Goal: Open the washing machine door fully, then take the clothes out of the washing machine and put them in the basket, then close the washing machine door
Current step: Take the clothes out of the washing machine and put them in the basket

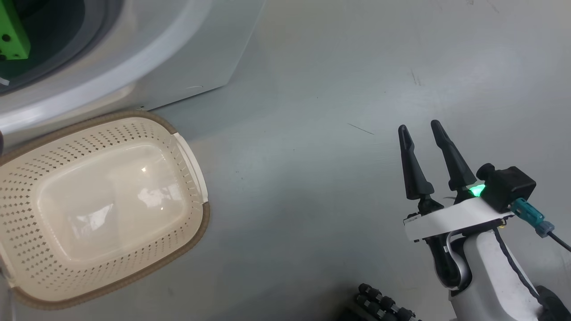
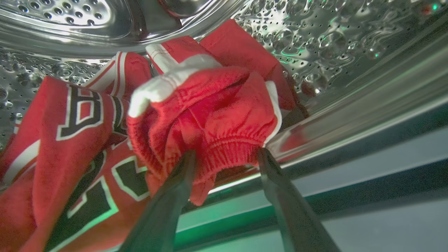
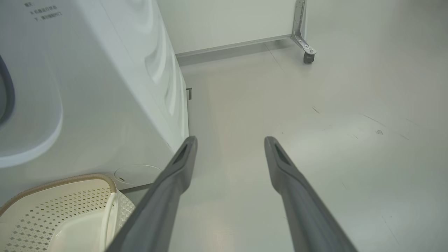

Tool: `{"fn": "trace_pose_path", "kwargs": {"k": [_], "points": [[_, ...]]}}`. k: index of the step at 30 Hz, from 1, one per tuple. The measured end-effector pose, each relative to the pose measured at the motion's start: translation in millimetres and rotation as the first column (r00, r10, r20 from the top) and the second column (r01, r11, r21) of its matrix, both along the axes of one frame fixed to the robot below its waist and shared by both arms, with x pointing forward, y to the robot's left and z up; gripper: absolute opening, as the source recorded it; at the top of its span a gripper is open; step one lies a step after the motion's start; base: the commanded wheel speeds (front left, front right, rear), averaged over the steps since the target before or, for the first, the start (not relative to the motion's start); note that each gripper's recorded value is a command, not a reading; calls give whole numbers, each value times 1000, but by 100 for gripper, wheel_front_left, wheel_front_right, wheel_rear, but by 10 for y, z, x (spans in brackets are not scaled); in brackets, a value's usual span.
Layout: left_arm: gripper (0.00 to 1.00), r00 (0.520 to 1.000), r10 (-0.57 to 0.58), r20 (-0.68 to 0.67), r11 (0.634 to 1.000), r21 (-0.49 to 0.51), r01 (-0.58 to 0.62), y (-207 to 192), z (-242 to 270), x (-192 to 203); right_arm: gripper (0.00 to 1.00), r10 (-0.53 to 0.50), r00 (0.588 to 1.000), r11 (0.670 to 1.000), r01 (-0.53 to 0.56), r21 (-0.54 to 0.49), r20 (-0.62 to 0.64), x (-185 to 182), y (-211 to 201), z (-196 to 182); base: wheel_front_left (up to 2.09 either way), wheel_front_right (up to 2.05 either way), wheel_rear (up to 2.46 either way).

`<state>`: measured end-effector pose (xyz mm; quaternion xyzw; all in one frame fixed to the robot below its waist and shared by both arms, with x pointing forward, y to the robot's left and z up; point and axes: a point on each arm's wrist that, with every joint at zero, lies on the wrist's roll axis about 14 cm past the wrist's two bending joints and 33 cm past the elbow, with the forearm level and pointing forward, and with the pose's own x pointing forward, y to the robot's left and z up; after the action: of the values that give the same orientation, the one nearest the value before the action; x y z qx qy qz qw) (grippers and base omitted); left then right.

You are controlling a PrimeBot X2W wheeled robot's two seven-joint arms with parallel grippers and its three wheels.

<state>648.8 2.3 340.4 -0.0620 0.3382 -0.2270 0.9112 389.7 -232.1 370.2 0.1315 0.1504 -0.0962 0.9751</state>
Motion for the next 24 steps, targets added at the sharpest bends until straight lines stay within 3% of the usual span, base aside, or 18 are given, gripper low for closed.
{"fn": "trace_pose_path", "kwargs": {"k": [3,15,24], "points": [[0,1000,-5,-24,1000,9,5,-2,-46,-14,100,5,1000,1000,-5,-1,11,40,-3,21,0,0,0],[0,999,-13,-31,1000,14,14,-3,-66,39,100,7,999,1000,-7,-9,35,163,-36,51,0,0,0],[0,996,16,90,999,-46,-12,38,177,138,100,8,999,1000,-8,-11,50,236,-43,59,0,0,0]]}}
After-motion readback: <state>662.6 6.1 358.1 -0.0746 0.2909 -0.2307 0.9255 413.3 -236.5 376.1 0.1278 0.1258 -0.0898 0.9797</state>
